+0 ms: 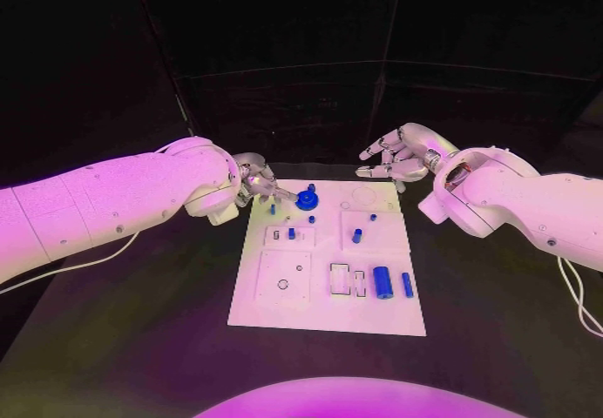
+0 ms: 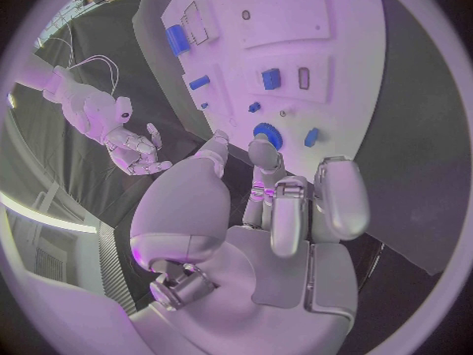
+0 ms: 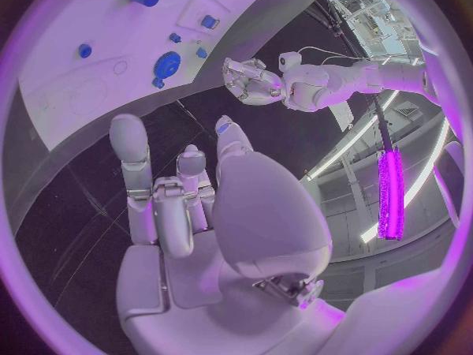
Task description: Assemble the parts on the task board
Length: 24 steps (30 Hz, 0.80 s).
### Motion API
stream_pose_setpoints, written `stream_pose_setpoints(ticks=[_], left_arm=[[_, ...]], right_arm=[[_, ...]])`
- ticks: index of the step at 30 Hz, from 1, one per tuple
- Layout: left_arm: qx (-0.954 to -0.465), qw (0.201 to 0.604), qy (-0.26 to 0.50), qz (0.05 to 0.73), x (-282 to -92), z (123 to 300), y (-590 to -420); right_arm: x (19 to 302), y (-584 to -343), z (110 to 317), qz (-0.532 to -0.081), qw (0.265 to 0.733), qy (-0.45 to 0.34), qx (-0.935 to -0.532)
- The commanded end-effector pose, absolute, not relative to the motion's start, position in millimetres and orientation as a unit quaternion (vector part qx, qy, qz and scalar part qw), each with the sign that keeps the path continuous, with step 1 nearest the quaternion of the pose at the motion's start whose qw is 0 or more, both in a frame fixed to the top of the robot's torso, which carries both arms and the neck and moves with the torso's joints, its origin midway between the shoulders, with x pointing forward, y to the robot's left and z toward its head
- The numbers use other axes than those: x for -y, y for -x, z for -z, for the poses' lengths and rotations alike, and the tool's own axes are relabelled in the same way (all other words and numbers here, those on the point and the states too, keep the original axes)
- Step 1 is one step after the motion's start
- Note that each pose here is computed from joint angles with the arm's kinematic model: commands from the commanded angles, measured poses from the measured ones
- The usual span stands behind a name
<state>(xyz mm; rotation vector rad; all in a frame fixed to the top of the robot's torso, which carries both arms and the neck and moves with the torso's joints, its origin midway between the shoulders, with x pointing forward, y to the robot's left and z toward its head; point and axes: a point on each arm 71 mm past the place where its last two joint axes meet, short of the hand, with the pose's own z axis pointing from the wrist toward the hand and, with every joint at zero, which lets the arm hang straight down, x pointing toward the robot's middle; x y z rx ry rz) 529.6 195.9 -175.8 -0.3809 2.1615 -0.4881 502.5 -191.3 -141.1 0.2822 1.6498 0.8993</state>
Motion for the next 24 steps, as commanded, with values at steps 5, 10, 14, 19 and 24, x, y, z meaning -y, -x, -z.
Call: stream_pose_setpoints(ticks=[5, 10, 14, 19, 24], left_arm=[[-0.890, 0.403, 0.141, 0.159, -207.5, 175.1, -552.0], [-0.893, 0.403, 0.146, 0.139, -211.4, 179.6, -564.7], [-0.895, 0.401, 0.146, 0.125, -211.5, 185.8, -571.2], [-0.897, 0.402, 0.145, 0.112, -207.7, 194.4, -577.3], [-0.899, 0.399, 0.144, 0.105, -204.1, 199.4, -580.8]], right_arm=[[188.6, -502.9, 139.3, -0.390, 0.584, -0.119, -0.702], [188.2, -502.9, 139.4, -0.390, 0.584, -0.119, -0.702], [187.8, -502.8, 139.3, -0.391, 0.584, -0.119, -0.702], [186.3, -502.9, 139.4, -0.392, 0.583, -0.118, -0.702], [185.5, -503.0, 139.5, -0.392, 0.583, -0.117, -0.702]])
